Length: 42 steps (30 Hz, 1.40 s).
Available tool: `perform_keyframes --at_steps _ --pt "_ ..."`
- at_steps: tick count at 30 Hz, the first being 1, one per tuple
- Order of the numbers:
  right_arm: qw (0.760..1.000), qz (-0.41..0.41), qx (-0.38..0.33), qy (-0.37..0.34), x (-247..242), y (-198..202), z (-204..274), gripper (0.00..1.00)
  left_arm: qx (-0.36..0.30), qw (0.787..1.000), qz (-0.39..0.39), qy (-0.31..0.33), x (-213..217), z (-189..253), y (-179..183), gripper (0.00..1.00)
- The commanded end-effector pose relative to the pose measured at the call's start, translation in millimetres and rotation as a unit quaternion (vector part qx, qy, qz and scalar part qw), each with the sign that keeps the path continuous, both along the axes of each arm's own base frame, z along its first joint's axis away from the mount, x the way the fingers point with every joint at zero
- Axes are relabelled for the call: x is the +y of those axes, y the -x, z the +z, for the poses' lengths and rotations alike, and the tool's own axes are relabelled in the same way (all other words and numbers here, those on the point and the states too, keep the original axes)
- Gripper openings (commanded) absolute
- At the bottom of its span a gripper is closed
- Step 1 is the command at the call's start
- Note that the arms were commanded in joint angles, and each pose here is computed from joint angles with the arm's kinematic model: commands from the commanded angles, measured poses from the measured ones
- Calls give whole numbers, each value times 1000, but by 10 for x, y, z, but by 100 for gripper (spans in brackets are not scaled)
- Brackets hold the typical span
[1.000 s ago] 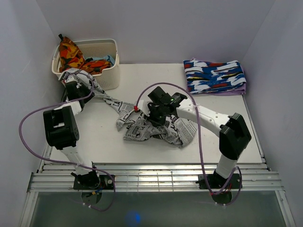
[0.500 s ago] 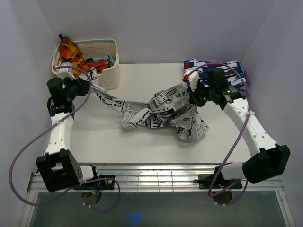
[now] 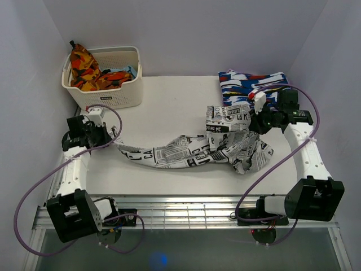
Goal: Fold and stack the trousers
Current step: Flatten the trousers out
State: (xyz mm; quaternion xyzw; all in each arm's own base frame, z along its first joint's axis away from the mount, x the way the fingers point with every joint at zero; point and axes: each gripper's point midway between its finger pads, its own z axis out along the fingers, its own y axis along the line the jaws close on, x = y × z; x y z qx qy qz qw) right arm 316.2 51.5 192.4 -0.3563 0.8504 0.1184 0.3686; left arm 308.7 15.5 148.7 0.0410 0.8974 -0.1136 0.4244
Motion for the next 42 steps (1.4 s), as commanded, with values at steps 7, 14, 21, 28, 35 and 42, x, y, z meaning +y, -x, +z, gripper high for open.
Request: perform_keyframes --at_steps 7,14,21,28,35,42 --pt "994 33 -54 -85 267 -390 714 8 106 985 122 -60 791 -455 236 0" --pt "957 156 -104 -221 1264 -503 1705 8 74 989 123 28 1005 -276 193 0" --pt "981 187 -14 -46 1066 379 -91 8 52 995 -84 -29 686 -286 554 1" --pt "990 137 23 38 515 541 -101 90 34 994 -96 33 590 -133 390 50" --pt "972 217 92 -1 1182 511 174 93 31 994 -97 34 601 -70 357 54" --pt "951 224 196 88 1390 781 -484 100 6 990 -138 -7 533 51 342 61"
